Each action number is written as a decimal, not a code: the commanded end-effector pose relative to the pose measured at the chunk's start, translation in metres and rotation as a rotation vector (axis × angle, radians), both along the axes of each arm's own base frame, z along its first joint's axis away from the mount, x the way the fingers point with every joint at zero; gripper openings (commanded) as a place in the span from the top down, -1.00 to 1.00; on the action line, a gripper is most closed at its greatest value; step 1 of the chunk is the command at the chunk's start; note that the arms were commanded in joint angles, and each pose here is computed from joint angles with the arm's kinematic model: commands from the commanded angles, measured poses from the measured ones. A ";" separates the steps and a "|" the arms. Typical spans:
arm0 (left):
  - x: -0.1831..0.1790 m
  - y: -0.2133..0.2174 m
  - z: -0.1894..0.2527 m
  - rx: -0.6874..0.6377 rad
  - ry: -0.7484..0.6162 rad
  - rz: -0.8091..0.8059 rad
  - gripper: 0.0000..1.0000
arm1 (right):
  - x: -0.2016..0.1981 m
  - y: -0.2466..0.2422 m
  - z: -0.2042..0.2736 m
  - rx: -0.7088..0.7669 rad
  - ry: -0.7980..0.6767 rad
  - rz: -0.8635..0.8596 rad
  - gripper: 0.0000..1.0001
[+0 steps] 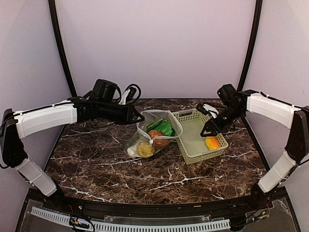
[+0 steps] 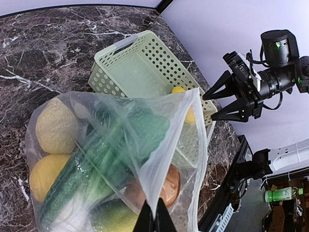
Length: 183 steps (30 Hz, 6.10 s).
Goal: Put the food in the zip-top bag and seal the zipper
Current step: Pick up the fake fruit from the bin, then place the fake fruit in the zipper food storage bag, then pass from the left arm to the right
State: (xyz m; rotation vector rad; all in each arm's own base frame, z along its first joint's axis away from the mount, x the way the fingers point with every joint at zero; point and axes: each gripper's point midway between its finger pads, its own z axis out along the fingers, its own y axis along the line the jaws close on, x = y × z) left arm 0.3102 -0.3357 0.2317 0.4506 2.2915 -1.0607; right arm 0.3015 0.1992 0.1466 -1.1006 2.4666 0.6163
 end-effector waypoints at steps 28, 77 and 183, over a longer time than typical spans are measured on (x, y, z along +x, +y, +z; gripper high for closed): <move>-0.001 0.000 -0.006 0.001 0.031 0.016 0.99 | 0.014 -0.057 -0.069 -0.326 0.133 -0.152 -0.05; -0.006 -0.004 -0.019 -0.019 0.083 -0.006 0.98 | 0.025 -0.049 -0.107 -0.348 0.161 -0.110 -0.01; -0.016 -0.022 0.017 -0.059 0.004 -0.158 0.99 | 0.034 0.123 0.043 -0.040 -0.321 0.167 -0.08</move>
